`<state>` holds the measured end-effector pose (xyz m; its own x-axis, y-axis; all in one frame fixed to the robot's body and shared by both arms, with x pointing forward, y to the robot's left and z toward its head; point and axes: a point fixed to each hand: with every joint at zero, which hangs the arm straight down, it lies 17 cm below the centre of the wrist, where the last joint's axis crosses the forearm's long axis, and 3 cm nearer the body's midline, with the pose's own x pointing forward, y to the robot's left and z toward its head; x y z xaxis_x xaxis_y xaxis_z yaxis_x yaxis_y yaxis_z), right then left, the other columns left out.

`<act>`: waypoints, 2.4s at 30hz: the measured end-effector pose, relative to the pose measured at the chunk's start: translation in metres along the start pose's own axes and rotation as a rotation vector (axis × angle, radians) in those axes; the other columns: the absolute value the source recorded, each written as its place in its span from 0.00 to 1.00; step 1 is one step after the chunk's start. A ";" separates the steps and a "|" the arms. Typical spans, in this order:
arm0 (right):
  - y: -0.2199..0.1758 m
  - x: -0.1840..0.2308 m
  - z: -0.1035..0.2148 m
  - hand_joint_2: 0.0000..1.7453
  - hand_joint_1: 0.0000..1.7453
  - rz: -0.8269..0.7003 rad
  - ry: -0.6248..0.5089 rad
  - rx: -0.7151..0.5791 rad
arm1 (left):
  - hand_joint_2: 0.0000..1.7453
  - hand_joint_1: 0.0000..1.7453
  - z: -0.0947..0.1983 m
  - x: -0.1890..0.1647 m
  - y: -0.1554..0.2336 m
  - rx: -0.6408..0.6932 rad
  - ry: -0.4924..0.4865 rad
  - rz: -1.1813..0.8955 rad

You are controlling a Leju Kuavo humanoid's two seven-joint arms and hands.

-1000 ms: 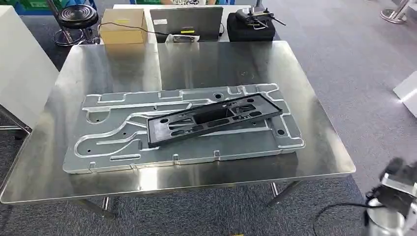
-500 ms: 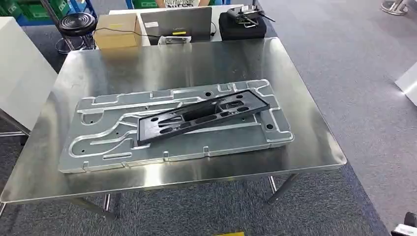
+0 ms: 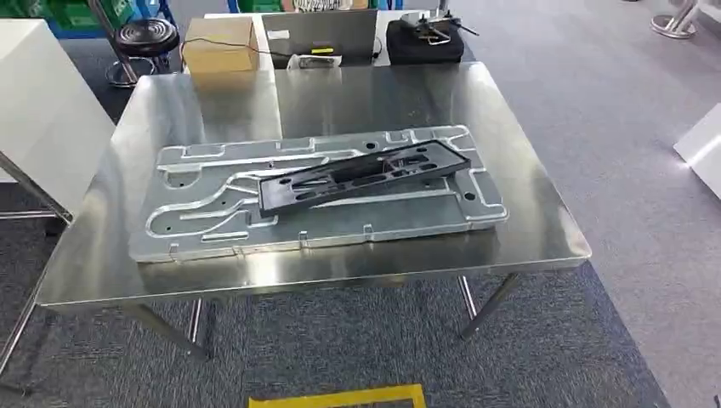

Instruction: Take the parts from the cabinet and place them on the table.

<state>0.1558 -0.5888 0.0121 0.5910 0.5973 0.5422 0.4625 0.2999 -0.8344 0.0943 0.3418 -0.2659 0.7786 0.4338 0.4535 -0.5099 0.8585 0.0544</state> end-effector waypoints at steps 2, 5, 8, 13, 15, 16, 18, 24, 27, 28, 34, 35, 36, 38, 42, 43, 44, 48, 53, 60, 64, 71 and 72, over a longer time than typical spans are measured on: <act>0.024 -0.008 0.009 0.00 0.00 -0.005 0.036 0.056 | 0.00 0.00 0.001 -0.001 0.000 -0.003 0.001 0.001; 0.078 -0.027 0.036 0.00 0.00 0.002 0.117 0.174 | 0.00 0.00 0.001 0.001 -0.004 -0.018 -0.012 0.004; 0.135 -0.036 0.067 0.00 0.00 -0.019 0.188 0.307 | 0.00 0.00 0.002 0.001 -0.011 -0.031 -0.018 0.004; 0.197 -0.048 0.121 0.00 0.00 -0.087 0.349 0.487 | 0.00 0.00 0.003 -0.001 -0.012 -0.037 -0.017 -0.005; 0.218 -0.050 0.147 0.00 0.00 -0.109 0.420 0.570 | 0.00 0.00 0.004 -0.003 -0.014 -0.047 -0.015 -0.009; 0.229 -0.051 0.162 0.00 0.00 -0.124 0.462 0.617 | 0.00 0.00 0.004 -0.002 -0.015 -0.051 -0.018 -0.011; 0.249 -0.053 0.197 0.00 0.00 -0.160 0.571 0.721 | 0.00 0.00 0.004 -0.002 -0.017 -0.060 -0.019 -0.017; 0.276 -0.054 0.266 0.00 0.00 -0.202 0.842 0.904 | 0.00 0.00 0.004 0.003 -0.027 -0.096 -0.024 -0.050; 0.280 -0.050 0.274 0.00 0.00 -0.213 0.859 0.932 | 0.00 0.00 0.004 0.002 -0.028 -0.100 -0.022 -0.056; 0.281 -0.049 0.277 0.00 0.00 -0.219 0.862 0.942 | 0.00 0.00 0.005 0.001 -0.029 -0.101 -0.020 -0.059; 0.283 -0.048 0.283 0.00 0.00 -0.234 0.878 0.972 | 0.00 0.00 0.006 -0.001 -0.033 -0.112 -0.016 -0.073; 0.283 -0.048 0.284 0.00 0.00 -0.234 0.880 0.975 | 0.00 0.00 0.005 -0.001 -0.034 -0.113 -0.016 -0.074; 0.283 -0.048 0.284 0.00 0.00 -0.234 0.881 0.976 | 0.00 0.00 0.005 -0.001 -0.034 -0.113 -0.017 -0.075; 0.284 -0.047 0.284 0.00 0.00 -0.235 0.881 0.978 | 0.00 0.00 0.006 -0.001 -0.035 -0.116 -0.016 -0.076; 0.285 -0.045 0.280 0.00 0.00 -0.237 0.877 0.976 | 0.00 0.00 0.006 -0.001 -0.038 -0.122 -0.016 -0.081; 0.285 -0.046 0.281 0.00 0.00 -0.230 0.883 0.980 | 0.00 0.00 0.006 -0.002 -0.038 -0.124 -0.014 -0.087; 0.285 -0.047 0.284 0.00 0.00 -0.224 0.893 0.985 | 0.00 0.00 0.007 -0.004 -0.037 -0.124 -0.009 -0.095; 0.283 -0.050 0.288 0.00 0.00 -0.224 0.916 0.985 | 0.00 0.00 0.009 -0.012 -0.043 -0.142 0.017 -0.137; 0.282 -0.053 0.295 0.00 0.00 -0.210 0.924 1.011 | 0.00 0.00 0.011 -0.015 -0.052 -0.162 0.015 -0.157; 0.291 -0.037 0.289 0.00 0.00 -0.240 0.874 1.034 | 0.00 0.00 0.008 -0.004 -0.051 -0.156 -0.007 -0.136; 0.298 -0.022 0.293 0.00 0.00 -0.277 0.862 1.048 | 0.00 0.00 0.006 0.000 -0.044 -0.148 -0.016 -0.160; 0.305 -0.009 0.298 0.00 0.00 -0.308 0.872 1.053 | 0.00 0.00 0.003 0.005 -0.036 -0.147 -0.025 -0.213; 0.306 -0.006 0.300 0.00 0.00 -0.316 0.873 1.056 | 0.00 0.00 0.002 0.006 -0.034 -0.145 -0.026 -0.218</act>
<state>0.0950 -0.2776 -0.2764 0.9514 -0.1308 0.2786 0.1740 0.9753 -0.1363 0.1157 0.3151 -0.2630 0.8536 0.2291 0.4680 -0.2723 0.9619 0.0258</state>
